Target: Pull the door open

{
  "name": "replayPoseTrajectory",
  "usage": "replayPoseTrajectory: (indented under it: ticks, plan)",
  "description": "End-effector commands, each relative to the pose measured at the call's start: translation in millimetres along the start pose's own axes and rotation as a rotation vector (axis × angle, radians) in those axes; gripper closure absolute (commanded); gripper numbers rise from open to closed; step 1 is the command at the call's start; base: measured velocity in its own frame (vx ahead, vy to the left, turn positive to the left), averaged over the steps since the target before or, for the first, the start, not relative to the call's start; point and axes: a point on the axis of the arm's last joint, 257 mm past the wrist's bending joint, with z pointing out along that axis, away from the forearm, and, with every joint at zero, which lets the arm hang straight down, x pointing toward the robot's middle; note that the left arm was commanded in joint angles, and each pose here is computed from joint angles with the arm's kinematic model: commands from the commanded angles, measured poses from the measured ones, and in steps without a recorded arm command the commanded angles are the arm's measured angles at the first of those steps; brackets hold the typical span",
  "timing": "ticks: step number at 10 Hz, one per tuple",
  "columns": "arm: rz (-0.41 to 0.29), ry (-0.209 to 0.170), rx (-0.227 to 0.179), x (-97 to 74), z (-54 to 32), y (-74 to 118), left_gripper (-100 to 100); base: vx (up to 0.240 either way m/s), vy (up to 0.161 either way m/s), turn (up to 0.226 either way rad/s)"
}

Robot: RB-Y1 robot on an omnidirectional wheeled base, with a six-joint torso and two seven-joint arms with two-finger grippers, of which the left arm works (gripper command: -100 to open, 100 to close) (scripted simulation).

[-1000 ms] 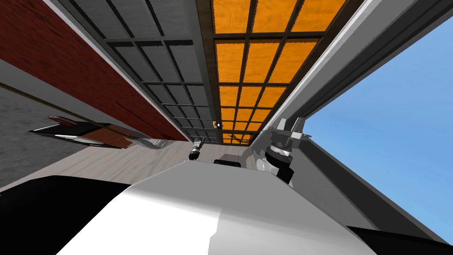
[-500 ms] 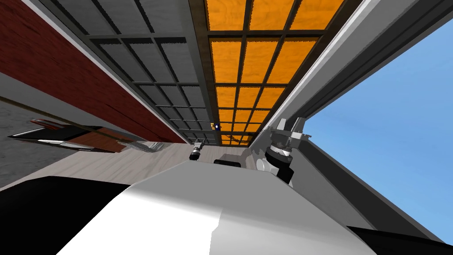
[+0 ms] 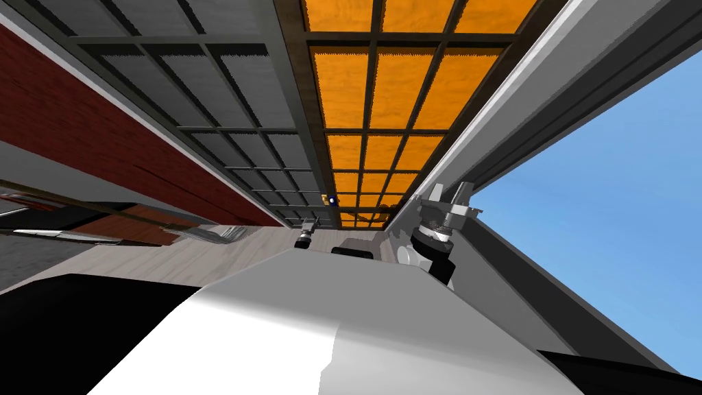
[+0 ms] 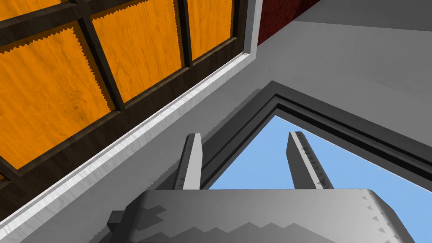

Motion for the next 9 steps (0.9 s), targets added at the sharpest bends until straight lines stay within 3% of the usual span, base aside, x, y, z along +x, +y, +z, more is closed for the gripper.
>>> replayPoseTrajectory:
  ticks: [1, 4, 6, 9]
  plan:
    - [0.025, 0.010, 0.000, 6.5, -2.1, -0.2, -100, 0.134, -0.023, -0.076]
    - [0.063, 0.023, 0.002, 15.4, -3.1, -4.3, -100, 0.177, 0.000, -0.066]
    - [0.054, 0.022, 0.000, 14.0, -3.1, -2.5, -100, 0.034, -0.002, 0.001]
    - [0.076, 0.074, -0.039, 30.5, -25.0, 21.3, -100, -0.153, 0.019, 0.061]
